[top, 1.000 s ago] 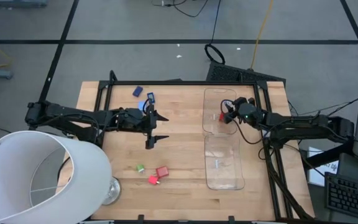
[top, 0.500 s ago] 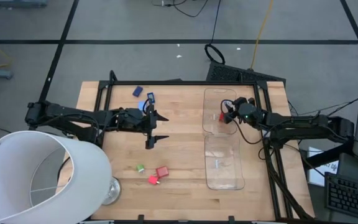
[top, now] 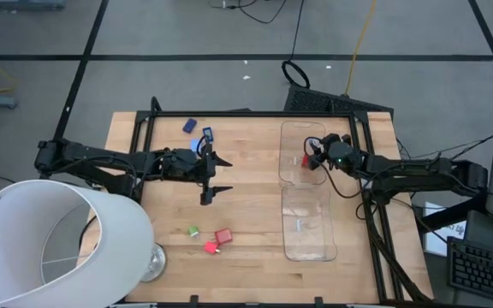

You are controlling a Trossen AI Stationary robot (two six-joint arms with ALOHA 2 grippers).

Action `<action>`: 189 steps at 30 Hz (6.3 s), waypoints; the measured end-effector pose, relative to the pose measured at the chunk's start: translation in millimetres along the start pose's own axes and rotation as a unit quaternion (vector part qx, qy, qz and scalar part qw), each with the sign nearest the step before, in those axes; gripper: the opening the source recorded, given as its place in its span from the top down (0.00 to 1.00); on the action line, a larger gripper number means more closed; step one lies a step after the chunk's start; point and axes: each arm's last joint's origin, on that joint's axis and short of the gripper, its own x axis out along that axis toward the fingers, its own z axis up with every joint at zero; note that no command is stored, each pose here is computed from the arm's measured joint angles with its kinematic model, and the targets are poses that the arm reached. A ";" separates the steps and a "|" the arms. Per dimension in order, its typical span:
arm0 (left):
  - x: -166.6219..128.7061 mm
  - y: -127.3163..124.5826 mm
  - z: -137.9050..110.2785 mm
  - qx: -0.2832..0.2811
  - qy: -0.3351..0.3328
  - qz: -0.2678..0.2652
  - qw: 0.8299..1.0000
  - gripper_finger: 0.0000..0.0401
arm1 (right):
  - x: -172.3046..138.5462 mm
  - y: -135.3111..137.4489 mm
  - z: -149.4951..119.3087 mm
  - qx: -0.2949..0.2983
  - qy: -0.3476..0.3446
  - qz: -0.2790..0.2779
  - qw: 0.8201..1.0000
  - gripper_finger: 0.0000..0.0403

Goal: Pick & Place Office items
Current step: Put the dark blue charger adapter into the top transparent bin, then put the green charger adapter into the top transparent bin

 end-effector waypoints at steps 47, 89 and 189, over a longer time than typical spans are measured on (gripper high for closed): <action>0.0 0.0 -0.1 0.000 0.000 0.000 1.000 0.15 | -16.5 33.5 23.7 -0.019 -0.087 0.313 0.945 0.49; 0.0 0.7 3.5 -0.107 -0.018 0.008 0.994 0.16 | -118.4 60.6 3.2 -0.175 -0.133 0.605 0.765 0.49; 36.6 -116.5 -105.1 -0.052 0.356 -0.026 0.933 0.49 | -127.9 66.3 8.3 -0.187 -0.198 0.634 0.723 0.49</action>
